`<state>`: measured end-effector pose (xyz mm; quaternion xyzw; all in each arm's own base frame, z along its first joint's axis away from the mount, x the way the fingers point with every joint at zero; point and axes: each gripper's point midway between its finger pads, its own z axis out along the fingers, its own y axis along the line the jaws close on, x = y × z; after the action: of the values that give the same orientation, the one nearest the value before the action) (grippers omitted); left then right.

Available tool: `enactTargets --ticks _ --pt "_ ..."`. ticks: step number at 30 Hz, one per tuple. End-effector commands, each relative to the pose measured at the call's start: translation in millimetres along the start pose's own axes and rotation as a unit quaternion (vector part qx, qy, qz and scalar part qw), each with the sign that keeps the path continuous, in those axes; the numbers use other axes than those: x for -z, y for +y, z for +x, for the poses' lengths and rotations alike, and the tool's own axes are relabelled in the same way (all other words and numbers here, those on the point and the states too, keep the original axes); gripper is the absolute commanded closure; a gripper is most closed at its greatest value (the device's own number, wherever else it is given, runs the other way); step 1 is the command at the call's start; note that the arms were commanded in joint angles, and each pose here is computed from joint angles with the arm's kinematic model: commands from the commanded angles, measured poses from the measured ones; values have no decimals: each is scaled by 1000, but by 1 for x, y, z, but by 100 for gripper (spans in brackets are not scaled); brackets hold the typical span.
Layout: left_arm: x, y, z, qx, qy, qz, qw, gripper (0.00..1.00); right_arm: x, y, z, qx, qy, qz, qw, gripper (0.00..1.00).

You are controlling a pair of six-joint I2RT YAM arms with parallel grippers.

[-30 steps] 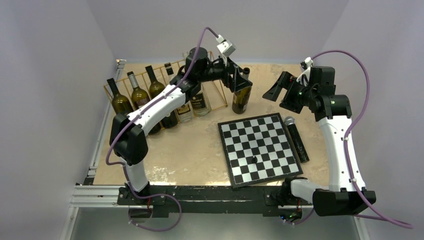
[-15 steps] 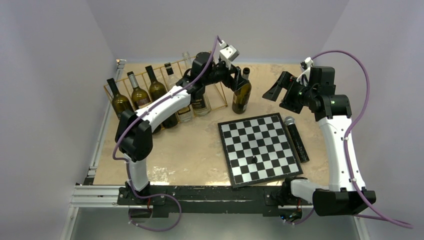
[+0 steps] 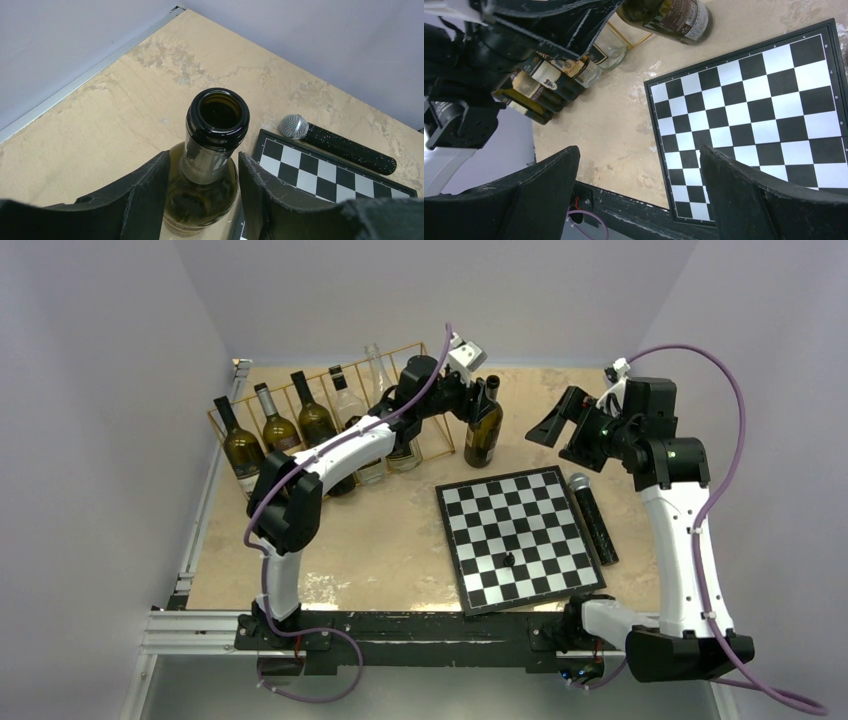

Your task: Put the wine bottle on the wine rack

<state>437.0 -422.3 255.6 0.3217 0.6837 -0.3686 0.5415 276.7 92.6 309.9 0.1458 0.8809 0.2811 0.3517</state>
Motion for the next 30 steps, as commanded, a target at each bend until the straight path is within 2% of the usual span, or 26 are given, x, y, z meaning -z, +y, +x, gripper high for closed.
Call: enactTargets --ticks 1,3,5,8,10,18,23,30 --pt "-7 -4 -41 -17 -63 -11 998 48 11 -1 5 9 -9 1 1000 5" --pt "-7 -1 -42 -13 -67 -18 997 54 11 -3 6 12 -7 5 1000 5" --pt "-7 0 -44 -10 -71 -22 997 65 12 -3 7 14 -5 6 1000 5" --pt "-5 2 -47 -6 -76 -29 997 88 12 -2 6 16 -6 4 1000 5" --pt "-4 3 -48 -4 -80 -34 996 99 13 -2 6 18 -7 5 1000 5" --pt "5 7 -62 -8 -99 -57 993 100 14 -2 6 20 -7 4 1000 5" --pt "17 23 -82 9 -95 -117 988 100 15 -2 6 20 -10 6 1000 5" --pt "37 21 -110 25 -122 -139 982 100 12 -3 6 17 -10 4 1000 5"
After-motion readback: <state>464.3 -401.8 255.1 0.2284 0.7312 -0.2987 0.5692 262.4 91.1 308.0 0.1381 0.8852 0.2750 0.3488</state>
